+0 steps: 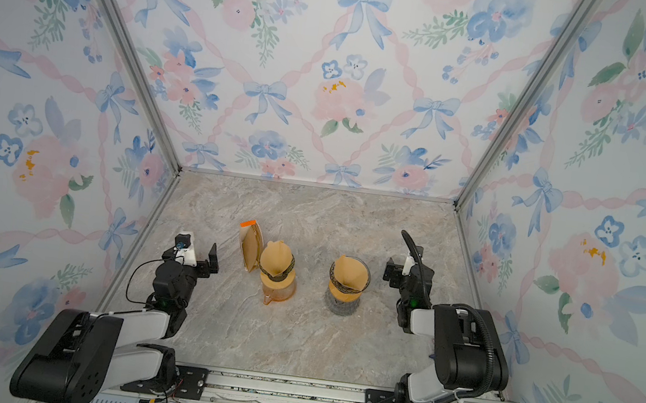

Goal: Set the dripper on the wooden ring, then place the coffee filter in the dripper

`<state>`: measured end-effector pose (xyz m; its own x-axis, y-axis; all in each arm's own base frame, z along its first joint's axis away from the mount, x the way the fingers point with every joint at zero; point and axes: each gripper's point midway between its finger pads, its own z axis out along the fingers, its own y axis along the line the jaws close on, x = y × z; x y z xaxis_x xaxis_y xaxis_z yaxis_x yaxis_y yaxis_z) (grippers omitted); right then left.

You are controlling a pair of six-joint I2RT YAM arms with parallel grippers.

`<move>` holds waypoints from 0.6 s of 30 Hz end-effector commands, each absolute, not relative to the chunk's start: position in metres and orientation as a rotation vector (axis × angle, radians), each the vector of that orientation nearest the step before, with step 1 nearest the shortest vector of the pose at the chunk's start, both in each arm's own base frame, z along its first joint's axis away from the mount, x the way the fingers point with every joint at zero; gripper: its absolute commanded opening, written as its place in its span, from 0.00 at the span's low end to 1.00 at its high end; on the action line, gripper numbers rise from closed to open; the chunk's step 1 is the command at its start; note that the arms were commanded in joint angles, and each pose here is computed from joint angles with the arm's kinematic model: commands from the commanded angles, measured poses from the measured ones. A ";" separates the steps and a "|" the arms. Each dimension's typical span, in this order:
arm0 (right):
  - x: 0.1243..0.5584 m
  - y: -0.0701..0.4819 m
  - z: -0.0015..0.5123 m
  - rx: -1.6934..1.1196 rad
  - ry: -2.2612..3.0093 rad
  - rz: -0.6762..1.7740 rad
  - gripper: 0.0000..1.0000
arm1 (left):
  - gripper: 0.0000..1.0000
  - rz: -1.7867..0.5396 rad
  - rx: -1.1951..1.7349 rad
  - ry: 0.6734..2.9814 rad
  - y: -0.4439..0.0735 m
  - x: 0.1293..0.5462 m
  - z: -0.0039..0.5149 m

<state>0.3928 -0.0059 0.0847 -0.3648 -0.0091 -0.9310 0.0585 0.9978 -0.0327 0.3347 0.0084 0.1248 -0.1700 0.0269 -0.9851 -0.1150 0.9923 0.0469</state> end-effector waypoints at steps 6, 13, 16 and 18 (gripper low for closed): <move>0.400 0.001 0.097 0.027 1.904 -0.049 0.96 | 0.98 0.103 0.013 1.678 0.000 0.365 0.118; 0.400 0.001 0.096 0.026 1.906 -0.049 0.96 | 0.98 0.084 -0.005 1.761 0.004 0.377 0.107; 0.400 0.001 0.096 0.026 1.905 -0.048 0.96 | 0.98 0.095 -0.002 1.757 0.003 0.377 0.108; 0.400 0.000 0.097 0.027 1.902 -0.039 0.96 | 0.98 0.095 -0.003 1.756 0.003 0.377 0.108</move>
